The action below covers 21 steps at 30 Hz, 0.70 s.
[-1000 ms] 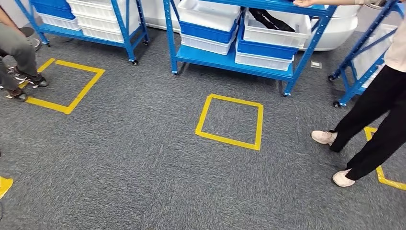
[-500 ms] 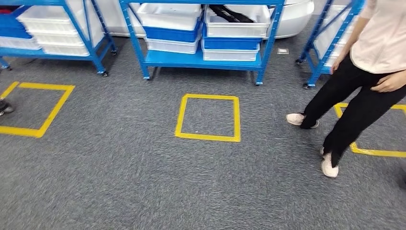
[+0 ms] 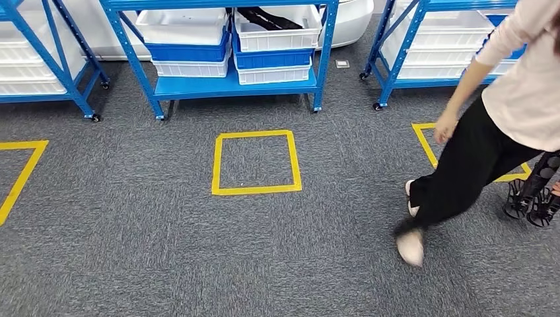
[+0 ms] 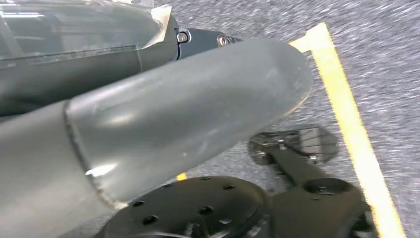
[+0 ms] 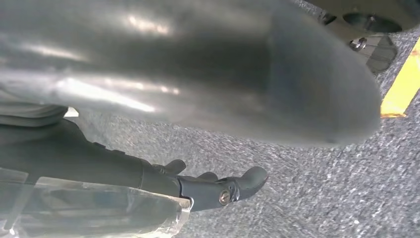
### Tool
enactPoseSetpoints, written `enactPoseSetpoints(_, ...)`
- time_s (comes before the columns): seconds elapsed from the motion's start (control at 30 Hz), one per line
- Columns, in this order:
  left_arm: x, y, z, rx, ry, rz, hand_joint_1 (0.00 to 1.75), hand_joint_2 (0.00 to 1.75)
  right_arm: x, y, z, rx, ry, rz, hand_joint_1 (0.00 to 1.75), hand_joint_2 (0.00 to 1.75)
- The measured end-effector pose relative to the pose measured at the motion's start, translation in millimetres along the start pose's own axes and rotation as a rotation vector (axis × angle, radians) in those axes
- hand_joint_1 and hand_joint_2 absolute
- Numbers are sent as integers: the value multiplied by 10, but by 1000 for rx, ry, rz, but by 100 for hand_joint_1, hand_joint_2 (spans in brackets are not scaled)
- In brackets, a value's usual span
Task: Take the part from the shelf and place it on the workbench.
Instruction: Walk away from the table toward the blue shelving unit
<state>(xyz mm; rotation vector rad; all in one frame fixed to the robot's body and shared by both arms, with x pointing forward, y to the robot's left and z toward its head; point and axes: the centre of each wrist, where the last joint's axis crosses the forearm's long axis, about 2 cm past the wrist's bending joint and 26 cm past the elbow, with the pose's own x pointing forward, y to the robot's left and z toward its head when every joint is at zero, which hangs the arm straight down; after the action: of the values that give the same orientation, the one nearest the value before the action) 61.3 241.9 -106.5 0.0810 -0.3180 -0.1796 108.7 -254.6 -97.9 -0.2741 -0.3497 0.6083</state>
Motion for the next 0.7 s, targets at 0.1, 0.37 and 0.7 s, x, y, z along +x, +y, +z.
enactPoseSetpoints(0.1,-23,-1,3,-6,-14,13,0,0,5,-9,-2,-6,7,6,0,0)
enactPoseSetpoints(0.37,-20,11,1,-4,-21,20,0,0,-26,5,2,-5,25,13,0,0)
enactPoseSetpoints(0.7,-73,11,9,-1,-12,29,0,0,-31,22,7,5,29,23,0,0)
